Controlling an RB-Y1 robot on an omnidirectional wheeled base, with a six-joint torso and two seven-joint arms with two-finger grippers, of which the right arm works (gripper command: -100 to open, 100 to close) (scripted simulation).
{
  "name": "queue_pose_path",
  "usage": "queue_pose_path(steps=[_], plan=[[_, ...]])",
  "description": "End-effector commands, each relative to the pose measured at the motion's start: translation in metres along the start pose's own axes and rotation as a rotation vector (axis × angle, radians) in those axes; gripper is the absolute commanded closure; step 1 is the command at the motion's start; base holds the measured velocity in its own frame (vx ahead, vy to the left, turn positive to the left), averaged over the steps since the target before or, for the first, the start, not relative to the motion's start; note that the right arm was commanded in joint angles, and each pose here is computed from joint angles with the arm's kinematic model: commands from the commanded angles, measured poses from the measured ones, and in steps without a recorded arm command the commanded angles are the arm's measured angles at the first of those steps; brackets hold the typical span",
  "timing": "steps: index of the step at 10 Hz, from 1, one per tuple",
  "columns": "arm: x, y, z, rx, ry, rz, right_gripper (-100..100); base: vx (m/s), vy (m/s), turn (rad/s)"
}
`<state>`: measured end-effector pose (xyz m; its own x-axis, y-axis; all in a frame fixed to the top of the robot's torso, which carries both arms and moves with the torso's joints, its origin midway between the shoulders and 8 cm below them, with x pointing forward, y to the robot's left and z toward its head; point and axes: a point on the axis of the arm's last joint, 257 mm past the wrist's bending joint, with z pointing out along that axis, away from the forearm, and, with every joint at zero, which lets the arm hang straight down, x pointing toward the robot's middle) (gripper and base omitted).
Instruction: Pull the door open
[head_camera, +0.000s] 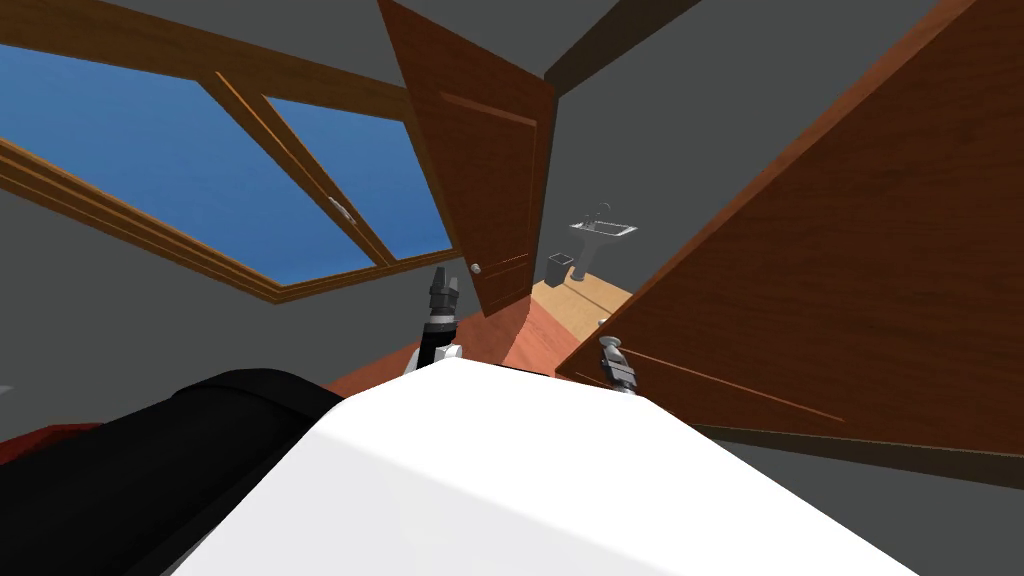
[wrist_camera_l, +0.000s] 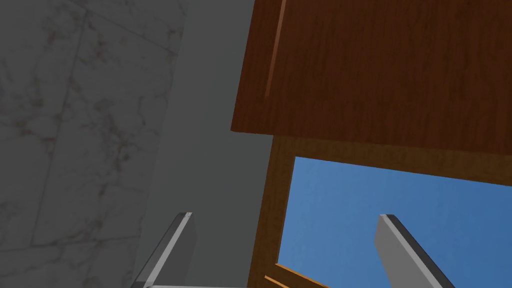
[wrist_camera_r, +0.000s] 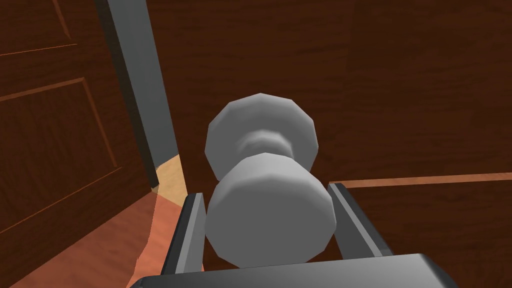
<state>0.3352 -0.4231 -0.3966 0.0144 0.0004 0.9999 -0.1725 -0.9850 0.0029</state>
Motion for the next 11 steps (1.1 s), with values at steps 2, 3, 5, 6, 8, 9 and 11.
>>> queue_pose_path(steps=[2,3,5,6,8,9,11], plan=[[0.002,0.000,-0.0097,0.030,0.009,0.000,100,-0.213,-0.035,0.143],[0.003,0.000,-0.0137,0.042,0.011,0.000,100,-0.230,-0.060,0.111],[0.004,0.001,-0.0215,0.066,0.013,0.001,100,-0.206,-0.027,0.117],[0.004,0.001,-0.0249,0.076,0.013,0.001,100,-0.183,-0.030,0.097],[0.001,0.000,-0.0265,0.083,0.007,0.001,100,-0.143,-0.021,0.068],[0.000,-0.001,-0.0337,0.101,0.006,0.001,100,-0.158,-0.031,0.163],[0.001,0.000,-0.0401,0.119,0.009,0.001,100,-0.223,-0.064,0.131]])
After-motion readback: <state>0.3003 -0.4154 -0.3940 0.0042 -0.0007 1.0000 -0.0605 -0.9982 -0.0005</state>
